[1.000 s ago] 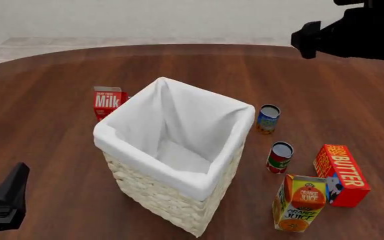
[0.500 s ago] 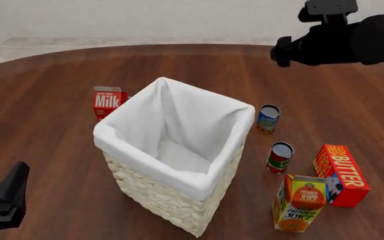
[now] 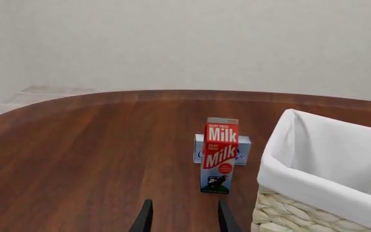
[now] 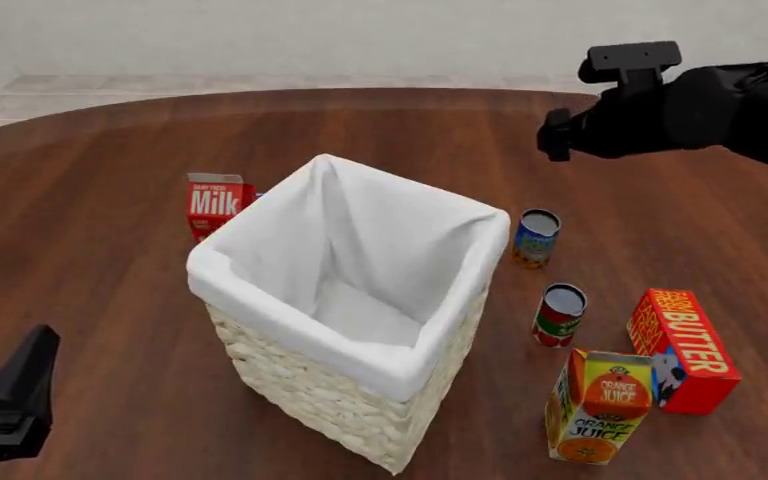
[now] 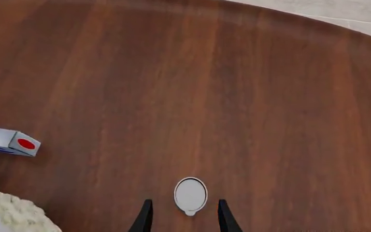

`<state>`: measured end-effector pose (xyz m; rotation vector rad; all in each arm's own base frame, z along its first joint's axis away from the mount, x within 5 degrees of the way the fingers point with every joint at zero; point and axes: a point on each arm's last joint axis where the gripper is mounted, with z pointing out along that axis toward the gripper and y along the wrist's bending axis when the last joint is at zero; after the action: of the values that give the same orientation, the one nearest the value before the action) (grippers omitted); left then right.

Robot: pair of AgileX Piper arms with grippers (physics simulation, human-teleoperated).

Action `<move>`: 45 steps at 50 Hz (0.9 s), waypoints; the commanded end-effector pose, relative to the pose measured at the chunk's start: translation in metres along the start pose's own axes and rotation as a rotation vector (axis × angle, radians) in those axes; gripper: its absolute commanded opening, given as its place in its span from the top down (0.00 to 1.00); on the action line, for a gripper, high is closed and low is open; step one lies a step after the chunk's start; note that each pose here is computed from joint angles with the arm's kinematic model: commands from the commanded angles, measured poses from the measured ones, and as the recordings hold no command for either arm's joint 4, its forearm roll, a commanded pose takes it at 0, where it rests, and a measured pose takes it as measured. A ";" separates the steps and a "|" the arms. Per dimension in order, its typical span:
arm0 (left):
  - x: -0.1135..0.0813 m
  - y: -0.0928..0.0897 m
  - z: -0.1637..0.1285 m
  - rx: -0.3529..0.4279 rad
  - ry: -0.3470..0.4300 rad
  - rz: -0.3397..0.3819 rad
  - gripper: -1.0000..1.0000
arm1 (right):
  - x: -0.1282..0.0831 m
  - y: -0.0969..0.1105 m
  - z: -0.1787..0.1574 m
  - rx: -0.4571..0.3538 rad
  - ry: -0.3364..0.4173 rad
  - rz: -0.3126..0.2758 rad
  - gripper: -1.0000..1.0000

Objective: Pick up the alphabet soup and the tomato sauce, and put them in the basket.

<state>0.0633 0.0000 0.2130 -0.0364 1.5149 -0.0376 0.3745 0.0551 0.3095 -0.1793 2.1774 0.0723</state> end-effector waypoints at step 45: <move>0.000 0.000 0.003 0.001 0.006 0.001 0.00 | 0.058 -0.005 0.092 0.009 0.206 0.023 0.00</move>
<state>0.0685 -0.0001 0.2138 -0.0339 1.5217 -0.0378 0.4193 0.0467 0.2234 -0.1580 2.3585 0.0427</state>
